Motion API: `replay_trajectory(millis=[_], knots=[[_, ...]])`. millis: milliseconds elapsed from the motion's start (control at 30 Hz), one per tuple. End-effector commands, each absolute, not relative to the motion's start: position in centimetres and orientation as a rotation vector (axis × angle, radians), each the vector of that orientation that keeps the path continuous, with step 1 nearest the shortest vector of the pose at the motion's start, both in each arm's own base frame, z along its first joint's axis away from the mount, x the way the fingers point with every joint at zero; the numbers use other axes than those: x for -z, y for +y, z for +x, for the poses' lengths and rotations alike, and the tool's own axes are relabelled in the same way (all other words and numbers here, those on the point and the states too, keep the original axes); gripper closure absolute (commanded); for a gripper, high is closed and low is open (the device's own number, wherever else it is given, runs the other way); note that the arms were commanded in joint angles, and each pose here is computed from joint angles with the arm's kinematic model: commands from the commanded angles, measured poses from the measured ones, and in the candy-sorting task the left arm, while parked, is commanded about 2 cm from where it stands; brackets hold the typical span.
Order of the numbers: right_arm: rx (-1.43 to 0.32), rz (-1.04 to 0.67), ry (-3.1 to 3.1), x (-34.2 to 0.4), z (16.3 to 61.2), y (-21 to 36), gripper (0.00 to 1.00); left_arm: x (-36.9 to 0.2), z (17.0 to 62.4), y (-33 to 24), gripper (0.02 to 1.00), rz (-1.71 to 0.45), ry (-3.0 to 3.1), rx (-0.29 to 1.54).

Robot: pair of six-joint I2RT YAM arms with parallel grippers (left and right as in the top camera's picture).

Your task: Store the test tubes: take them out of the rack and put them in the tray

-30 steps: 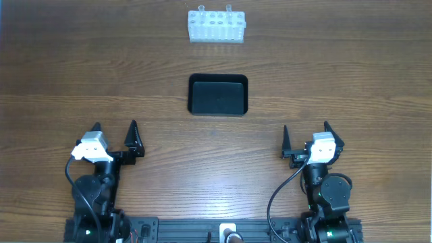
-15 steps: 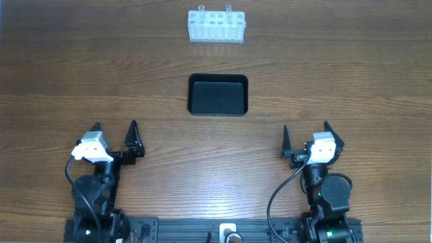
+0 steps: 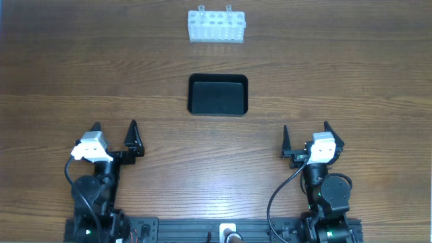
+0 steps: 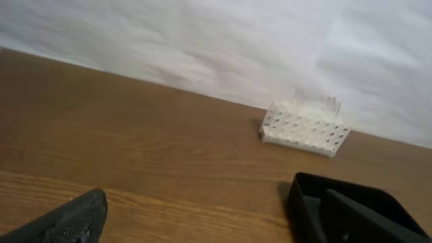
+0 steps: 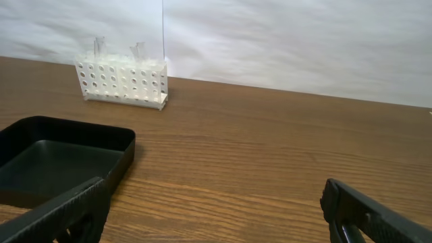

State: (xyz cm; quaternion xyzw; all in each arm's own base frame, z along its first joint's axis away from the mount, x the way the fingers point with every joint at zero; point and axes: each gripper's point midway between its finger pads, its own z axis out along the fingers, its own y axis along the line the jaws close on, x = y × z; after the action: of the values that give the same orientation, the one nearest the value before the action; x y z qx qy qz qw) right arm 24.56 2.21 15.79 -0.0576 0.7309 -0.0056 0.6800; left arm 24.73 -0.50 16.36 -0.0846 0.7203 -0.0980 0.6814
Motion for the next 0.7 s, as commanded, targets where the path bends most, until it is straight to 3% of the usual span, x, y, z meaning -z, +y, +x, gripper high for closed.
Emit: replay_trajectory(millis=[33, 300, 700], knots=[[0.027, -0.12, 1.648, -15.5, 24.6, 1.9, 0.009, -16.9, 25.3, -0.2, 0.018, -0.194, 1.592, 0.202], [0.027, -0.12, 1.648, -15.5, 24.6, 1.9, 0.007, -19.5, 27.8, -1.1, 0.018, -0.126, 1.497, 0.23], [0.027, -0.12, 1.648, -15.5, 24.6, 1.9, 0.007, -18.3, 35.6, -4.9, 0.018, 0.005, 1.632, 0.171]])
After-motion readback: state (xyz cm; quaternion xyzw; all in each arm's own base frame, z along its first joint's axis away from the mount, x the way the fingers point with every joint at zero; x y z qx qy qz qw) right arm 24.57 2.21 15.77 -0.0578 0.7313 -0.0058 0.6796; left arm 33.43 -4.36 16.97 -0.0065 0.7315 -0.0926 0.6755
